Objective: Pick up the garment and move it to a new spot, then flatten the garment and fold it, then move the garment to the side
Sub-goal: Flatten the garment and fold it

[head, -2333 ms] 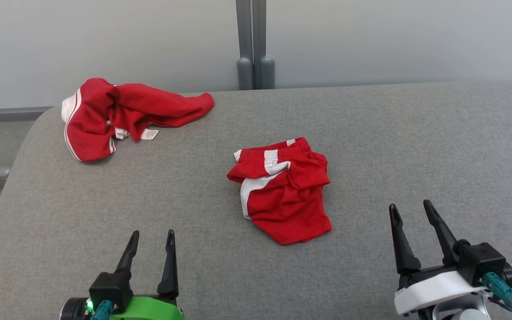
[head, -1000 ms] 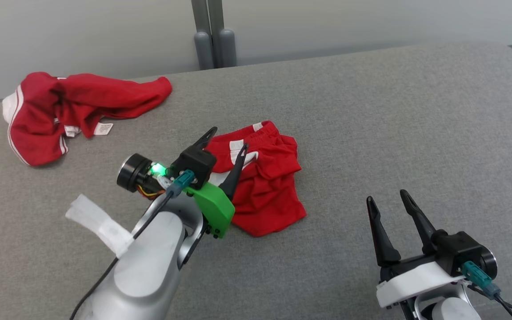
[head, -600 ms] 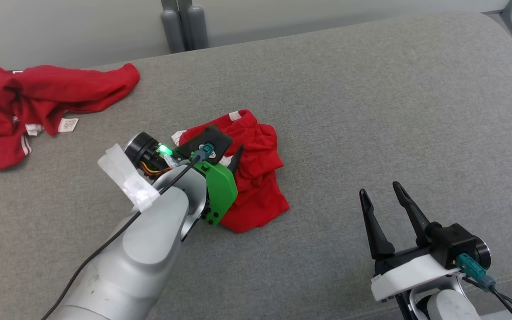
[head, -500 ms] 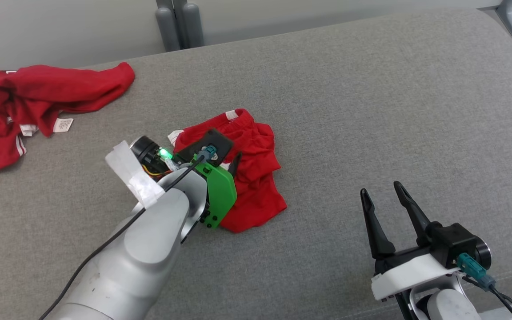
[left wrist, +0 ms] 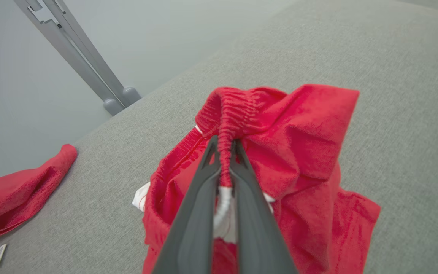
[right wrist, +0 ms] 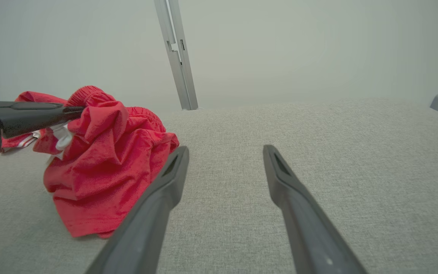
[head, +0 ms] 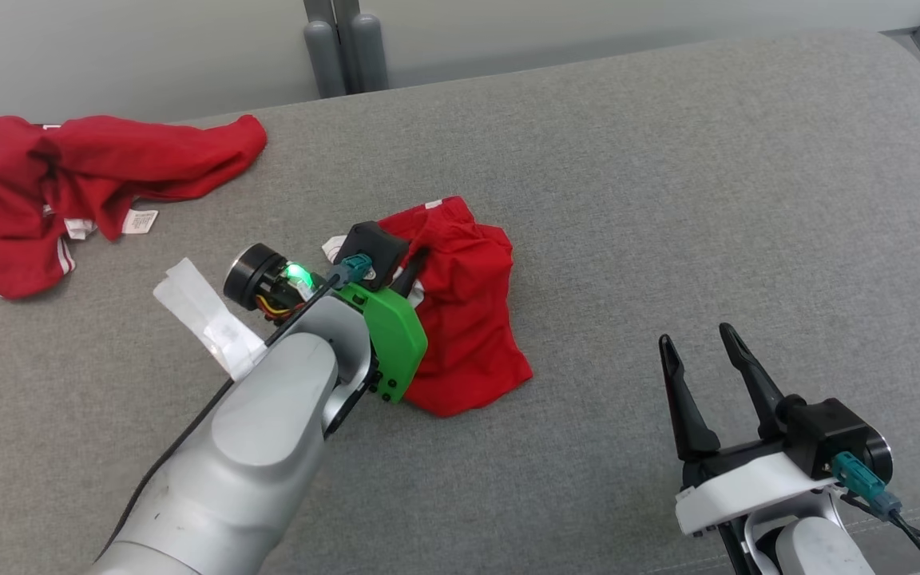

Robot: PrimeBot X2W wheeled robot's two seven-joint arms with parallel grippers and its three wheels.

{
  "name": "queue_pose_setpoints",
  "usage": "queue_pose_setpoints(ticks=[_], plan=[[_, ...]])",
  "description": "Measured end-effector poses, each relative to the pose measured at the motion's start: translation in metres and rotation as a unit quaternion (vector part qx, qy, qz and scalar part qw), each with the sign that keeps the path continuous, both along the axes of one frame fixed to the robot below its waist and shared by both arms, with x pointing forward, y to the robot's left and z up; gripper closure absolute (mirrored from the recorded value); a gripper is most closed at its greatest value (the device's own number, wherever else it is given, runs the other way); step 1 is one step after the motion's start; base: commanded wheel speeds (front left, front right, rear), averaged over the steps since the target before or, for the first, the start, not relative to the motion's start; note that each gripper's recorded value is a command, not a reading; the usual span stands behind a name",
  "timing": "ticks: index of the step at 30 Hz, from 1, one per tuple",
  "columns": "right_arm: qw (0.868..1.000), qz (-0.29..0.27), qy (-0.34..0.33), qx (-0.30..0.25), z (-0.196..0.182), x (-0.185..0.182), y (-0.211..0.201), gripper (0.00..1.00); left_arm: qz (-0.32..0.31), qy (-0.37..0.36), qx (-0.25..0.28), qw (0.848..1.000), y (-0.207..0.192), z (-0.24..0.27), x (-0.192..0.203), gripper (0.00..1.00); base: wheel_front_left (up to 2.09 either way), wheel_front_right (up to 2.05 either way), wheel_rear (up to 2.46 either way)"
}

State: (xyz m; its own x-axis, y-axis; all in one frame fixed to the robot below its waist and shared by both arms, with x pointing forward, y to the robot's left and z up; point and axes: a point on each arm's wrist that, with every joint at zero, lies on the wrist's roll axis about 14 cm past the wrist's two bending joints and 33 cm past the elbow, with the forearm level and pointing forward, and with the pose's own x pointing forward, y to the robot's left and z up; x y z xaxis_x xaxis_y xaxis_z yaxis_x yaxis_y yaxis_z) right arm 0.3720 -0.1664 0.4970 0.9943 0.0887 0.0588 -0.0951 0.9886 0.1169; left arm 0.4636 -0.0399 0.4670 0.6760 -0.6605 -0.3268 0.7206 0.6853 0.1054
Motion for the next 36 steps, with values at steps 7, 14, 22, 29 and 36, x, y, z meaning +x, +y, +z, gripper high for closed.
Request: queue_pose_setpoints(ticks=[7,14,22,29,36], plan=[[1.000,0.014,-0.010,0.002,0.006,0.000,0.009,0.00,0.002,-0.049,-0.138,0.989,-0.020,0.074,-0.004,1.00,0.00,0.00,0.00],[0.999,0.024,-0.021,0.004,0.014,-0.002,0.016,0.00,0.003,-0.097,-0.245,0.965,-0.033,0.154,-0.019,1.00,0.00,0.00,0.00],[1.000,0.017,-0.017,0.007,0.011,-0.004,0.011,0.00,0.105,-0.035,-0.270,0.956,-0.015,0.132,-0.011,1.00,0.00,0.00,0.00],[1.000,0.009,-0.007,0.008,0.004,-0.001,0.006,0.00,0.238,0.060,-0.240,0.939,0.055,0.033,-0.008,1.00,0.00,0.00,0.00],[1.000,0.019,0.001,0.008,-0.002,0.004,0.013,0.00,0.327,0.106,-0.238,0.908,0.110,-0.022,-0.026,1.00,0.00,0.00,0.00]])
